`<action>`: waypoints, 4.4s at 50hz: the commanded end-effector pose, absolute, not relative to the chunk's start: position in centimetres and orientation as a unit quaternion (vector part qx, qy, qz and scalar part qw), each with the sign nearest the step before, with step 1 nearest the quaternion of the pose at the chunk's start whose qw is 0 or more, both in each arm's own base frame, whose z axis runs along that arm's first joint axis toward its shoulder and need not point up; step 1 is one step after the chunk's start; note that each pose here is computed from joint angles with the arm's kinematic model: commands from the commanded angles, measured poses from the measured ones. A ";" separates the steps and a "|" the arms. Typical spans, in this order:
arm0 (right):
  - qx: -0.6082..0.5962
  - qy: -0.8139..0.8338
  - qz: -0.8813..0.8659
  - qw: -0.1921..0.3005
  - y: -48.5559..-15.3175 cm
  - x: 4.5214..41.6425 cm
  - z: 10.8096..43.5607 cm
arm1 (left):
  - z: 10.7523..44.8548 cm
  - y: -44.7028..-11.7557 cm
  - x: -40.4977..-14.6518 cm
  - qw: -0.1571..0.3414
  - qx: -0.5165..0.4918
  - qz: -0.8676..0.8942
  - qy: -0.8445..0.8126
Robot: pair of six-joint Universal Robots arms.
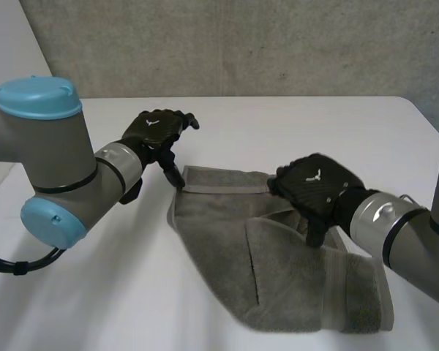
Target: Fold the towel.
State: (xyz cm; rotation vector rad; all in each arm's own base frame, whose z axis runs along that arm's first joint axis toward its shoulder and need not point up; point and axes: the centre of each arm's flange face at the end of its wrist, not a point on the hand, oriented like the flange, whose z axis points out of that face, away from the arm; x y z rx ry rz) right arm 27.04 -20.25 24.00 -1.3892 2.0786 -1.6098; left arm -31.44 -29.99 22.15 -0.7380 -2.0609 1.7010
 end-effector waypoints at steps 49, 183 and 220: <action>-0.373 0.773 -0.502 0.113 -24.3 30.4 15.3 | 14.2 -29.5 -30.9 0.082 -0.470 0.506 -0.719; -0.338 0.612 -0.714 0.018 -28.2 26.6 37.9 | 33.5 -24.4 -24.5 0.174 -0.150 0.739 -0.634; -0.353 0.654 -0.668 -0.036 -36.3 32.8 25.6 | 23.9 -32.0 -25.5 0.104 -0.175 0.674 -0.710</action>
